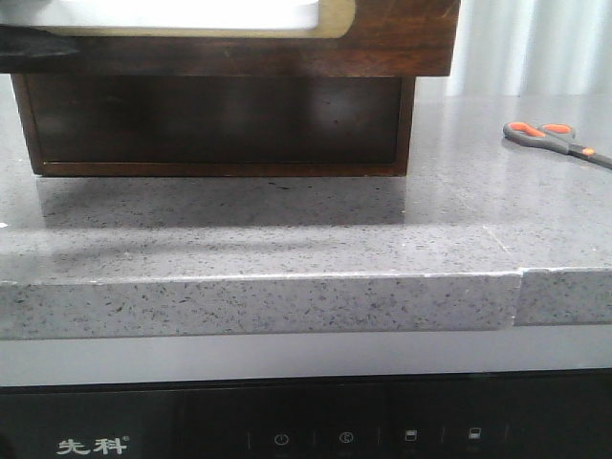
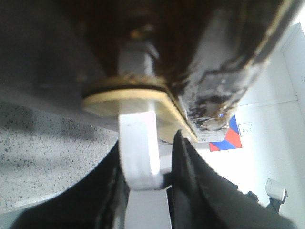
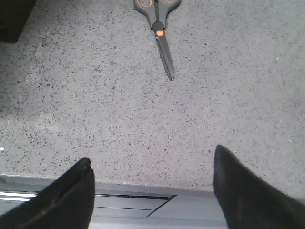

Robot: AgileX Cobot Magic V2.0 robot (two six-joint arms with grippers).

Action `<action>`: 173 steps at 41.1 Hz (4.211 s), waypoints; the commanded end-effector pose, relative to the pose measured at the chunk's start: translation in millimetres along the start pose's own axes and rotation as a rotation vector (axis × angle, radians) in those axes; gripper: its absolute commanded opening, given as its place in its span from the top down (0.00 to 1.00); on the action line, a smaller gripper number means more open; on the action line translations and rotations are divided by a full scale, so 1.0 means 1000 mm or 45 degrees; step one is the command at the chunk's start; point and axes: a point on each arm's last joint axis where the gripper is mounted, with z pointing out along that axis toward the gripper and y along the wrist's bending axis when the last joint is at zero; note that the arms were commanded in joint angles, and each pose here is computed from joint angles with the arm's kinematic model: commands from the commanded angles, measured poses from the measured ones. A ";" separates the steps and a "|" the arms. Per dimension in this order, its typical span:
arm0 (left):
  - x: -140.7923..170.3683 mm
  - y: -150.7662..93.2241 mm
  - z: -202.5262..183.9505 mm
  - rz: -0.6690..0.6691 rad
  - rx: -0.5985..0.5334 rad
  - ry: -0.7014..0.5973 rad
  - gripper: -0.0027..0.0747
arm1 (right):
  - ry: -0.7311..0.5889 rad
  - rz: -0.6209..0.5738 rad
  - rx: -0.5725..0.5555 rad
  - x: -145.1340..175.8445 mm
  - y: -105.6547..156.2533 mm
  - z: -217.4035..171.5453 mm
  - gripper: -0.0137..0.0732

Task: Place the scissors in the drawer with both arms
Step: 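Pull the drawer open toward the robot with the left gripper, then lower the right gripper over the grey-and-orange scissors, then close the right gripper on the scissors blades and lift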

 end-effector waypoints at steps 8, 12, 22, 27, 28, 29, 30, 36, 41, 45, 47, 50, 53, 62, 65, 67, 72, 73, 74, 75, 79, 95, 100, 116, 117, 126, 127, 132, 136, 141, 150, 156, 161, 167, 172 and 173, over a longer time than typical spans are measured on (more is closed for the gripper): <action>0.004 -0.019 -0.002 0.184 0.140 0.040 0.49 | -0.113 -0.018 0.021 -0.014 -0.002 -0.005 0.22; 0.004 -0.018 -0.002 0.193 0.138 0.043 0.40 | -0.113 -0.018 0.021 -0.014 -0.002 -0.005 0.22; 0.015 -0.029 -0.010 0.298 0.129 0.099 0.39 | -0.112 -0.018 0.021 -0.014 -0.002 -0.005 0.22; 0.025 -0.042 -0.020 0.363 0.119 0.086 0.39 | -0.112 -0.018 0.021 -0.014 -0.002 -0.005 0.22; 0.028 -0.045 -0.023 0.381 0.107 0.084 0.39 | -0.112 -0.018 0.021 -0.014 -0.002 -0.005 0.22; 0.029 -0.046 -0.025 0.386 0.086 0.080 0.39 | -0.112 -0.018 0.021 -0.014 -0.002 -0.005 0.22; 0.032 -0.048 -0.028 0.416 0.066 0.065 0.39 | -0.112 -0.018 0.021 -0.014 -0.002 -0.005 0.22; 0.044 -0.064 -0.049 0.639 -0.152 0.011 0.40 | -0.112 -0.018 0.021 -0.014 -0.002 -0.005 0.22; 0.044 -0.083 -0.066 0.835 -0.374 0.005 0.40 | -0.111 -0.018 0.021 -0.014 -0.002 -0.005 0.22; 0.040 -0.102 -0.075 0.973 -0.510 0.047 0.40 | -0.111 -0.018 0.021 -0.014 -0.002 -0.005 0.22; 0.037 -0.114 -0.081 1.059 -0.569 0.050 0.40 | -0.111 -0.018 0.021 -0.014 -0.002 -0.005 0.22; 0.034 -0.129 -0.088 1.148 -0.623 0.031 0.40 | -0.111 -0.018 0.021 -0.014 -0.002 -0.005 0.22; 0.033 -0.141 -0.091 1.209 -0.617 0.008 0.40 | -0.118 -0.018 0.021 -0.014 -0.002 -0.005 0.22; 0.036 -0.155 -0.094 1.414 -0.627 0.058 0.40 | -0.145 -0.018 0.020 -0.016 -0.002 -0.006 0.22; 0.032 -0.155 -0.098 1.442 -0.725 0.030 0.40 | -0.136 -0.018 0.021 -0.016 -0.002 -0.006 0.22; 0.028 -0.155 -0.101 1.452 -0.788 0.000 0.40 | -0.136 -0.018 0.021 -0.016 -0.002 -0.006 0.22; 0.028 -0.157 -0.101 1.520 -0.789 -0.011 0.40 | -0.127 -0.019 0.020 -0.016 -0.002 -0.004 0.22; 0.028 -0.158 -0.100 1.530 -0.767 -0.007 0.40 | -0.122 -0.019 0.020 -0.016 -0.002 -0.002 0.22; 0.029 -0.159 -0.099 1.540 -0.747 -0.011 0.40 | -0.114 -0.019 0.020 -0.016 -0.002 -0.001 0.22; 0.030 -0.160 -0.098 1.549 -0.726 -0.011 0.40 | -0.115 -0.019 0.020 -0.017 -0.002 -0.001 0.22; 0.031 -0.165 -0.096 1.573 -0.652 -0.036 0.40 | -0.102 -0.016 0.027 -0.020 -0.003 0.004 0.22; 0.031 -0.167 -0.095 1.582 -0.626 -0.056 0.40 | 0.165 0.096 0.170 -0.064 -0.032 0.035 0.22; 0.031 -0.167 -0.095 1.581 -0.627 -0.054 0.40 | 0.280 0.063 0.115 -0.077 -0.032 0.056 0.22; 0.031 -0.167 -0.095 1.581 -0.627 -0.054 0.40 | 0.537 -0.104 -0.064 -0.115 -0.034 0.133 0.22; 0.031 -0.167 -0.095 1.581 -0.627 -0.054 0.40 | 0.545 -0.102 -0.068 -0.117 -0.035 0.137 0.22; 0.031 -0.167 -0.095 1.581 -0.627 -0.054 0.40 | 0.587 -0.099 -0.113 -0.130 -0.034 0.176 0.22; 0.031 -0.167 -0.095 1.581 -0.627 -0.054 0.40 | 0.588 -0.099 -0.123 -0.131 -0.034 0.179 0.22; 0.031 -0.167 -0.095 1.581 -0.627 -0.054 0.40 | 0.587 -0.090 -0.160 -0.137 -0.033 0.196 0.22; 0.031 -0.167 -0.095 1.581 -0.627 -0.054 0.40 | 0.591 -0.090 -0.161 -0.140 -0.034 0.208 0.22; 0.031 -0.167 -0.095 1.581 -0.627 -0.054 0.40 | 0.586 -0.091 -0.163 -0.146 -0.034 0.219 0.22; 0.031 -0.167 -0.095 1.581 -0.627 -0.054 0.40 | 0.596 -0.103 -0.176 -0.152 -0.032 0.239 0.22; 0.031 -0.167 -0.095 1.581 -0.627 -0.054 0.40 | 0.613 -0.109 -0.187 -0.154 -0.029 0.252 0.22; 0.031 -0.167 -0.095 1.581 -0.627 -0.054 0.40 | 0.622 -0.114 -0.193 -0.153 -0.027 0.260 0.22; 0.031 -0.167 -0.095 1.581 -0.627 -0.054 0.40 | 0.644 -0.116 -0.200 -0.149 -0.026 0.270 0.22; 0.031 -0.167 -0.095 1.581 -0.627 -0.054 0.40 | 0.653 -0.115 -0.201 -0.147 -0.025 0.273 0.22; 0.031 -0.167 -0.095 1.581 -0.627 -0.054 0.40 | 0.653 -0.115 -0.201 -0.147 -0.025 0.273 0.22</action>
